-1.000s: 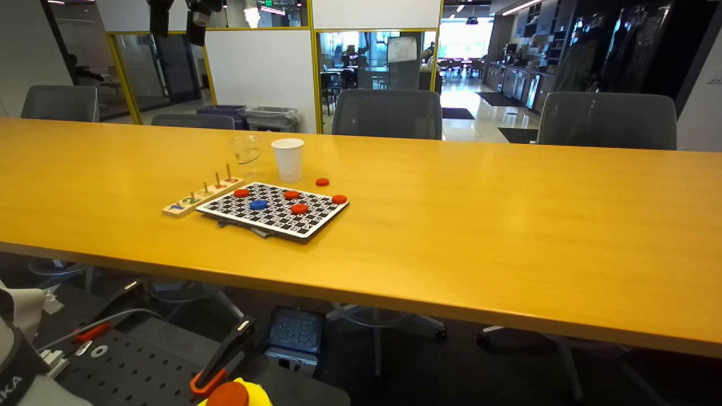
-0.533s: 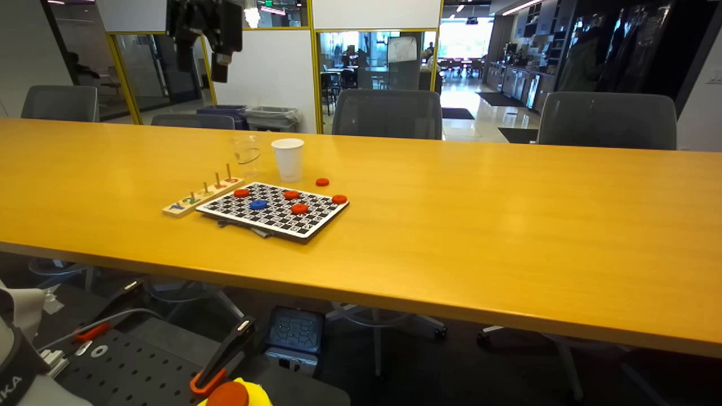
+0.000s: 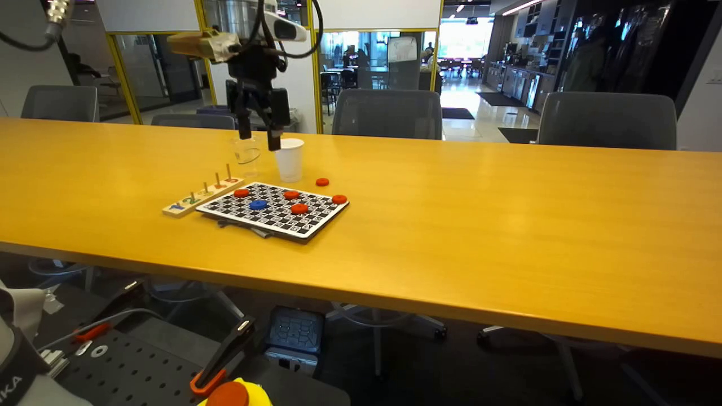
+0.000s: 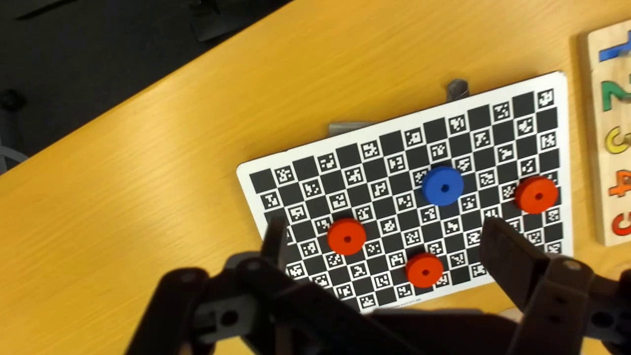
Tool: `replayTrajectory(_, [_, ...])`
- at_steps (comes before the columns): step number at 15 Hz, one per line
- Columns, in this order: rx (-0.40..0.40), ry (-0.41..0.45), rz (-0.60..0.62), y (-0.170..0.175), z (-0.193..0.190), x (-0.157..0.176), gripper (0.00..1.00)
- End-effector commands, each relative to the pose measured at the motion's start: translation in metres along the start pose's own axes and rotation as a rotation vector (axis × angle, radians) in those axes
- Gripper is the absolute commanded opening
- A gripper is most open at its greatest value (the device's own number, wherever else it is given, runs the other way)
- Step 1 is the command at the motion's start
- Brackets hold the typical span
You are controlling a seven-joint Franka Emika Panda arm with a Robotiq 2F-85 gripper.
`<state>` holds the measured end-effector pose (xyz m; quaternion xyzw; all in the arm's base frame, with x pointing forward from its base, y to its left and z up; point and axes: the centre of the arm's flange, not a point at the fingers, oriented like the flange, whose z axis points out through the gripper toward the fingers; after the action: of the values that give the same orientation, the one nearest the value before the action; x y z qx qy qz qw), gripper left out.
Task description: Put the blue ring in the clear cup and the orange rings in the white cup
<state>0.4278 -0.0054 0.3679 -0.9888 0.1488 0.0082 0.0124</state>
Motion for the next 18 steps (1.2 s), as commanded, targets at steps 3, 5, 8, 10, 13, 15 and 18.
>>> replayTrajectory(3, [-0.054,-0.014,0.051,0.0,0.064,0.046,1.0])
replayTrajectory(5, [-0.067,-0.029,0.055,0.0,0.084,0.055,1.0])
replayTrajectory(8, [-0.071,-0.051,0.048,0.0,0.106,0.068,1.0])
replayTrajectory(10, [-0.073,-0.063,0.045,-0.002,0.117,0.076,1.0])
replayTrajectory(13, [-0.07,-0.073,0.042,-0.006,0.132,0.085,1.0])
replayTrajectory(15, [-0.053,-0.067,0.041,-0.007,0.142,0.089,1.0])
replayTrajectory(18, [-0.036,-0.057,0.041,-0.006,0.152,0.095,1.0])
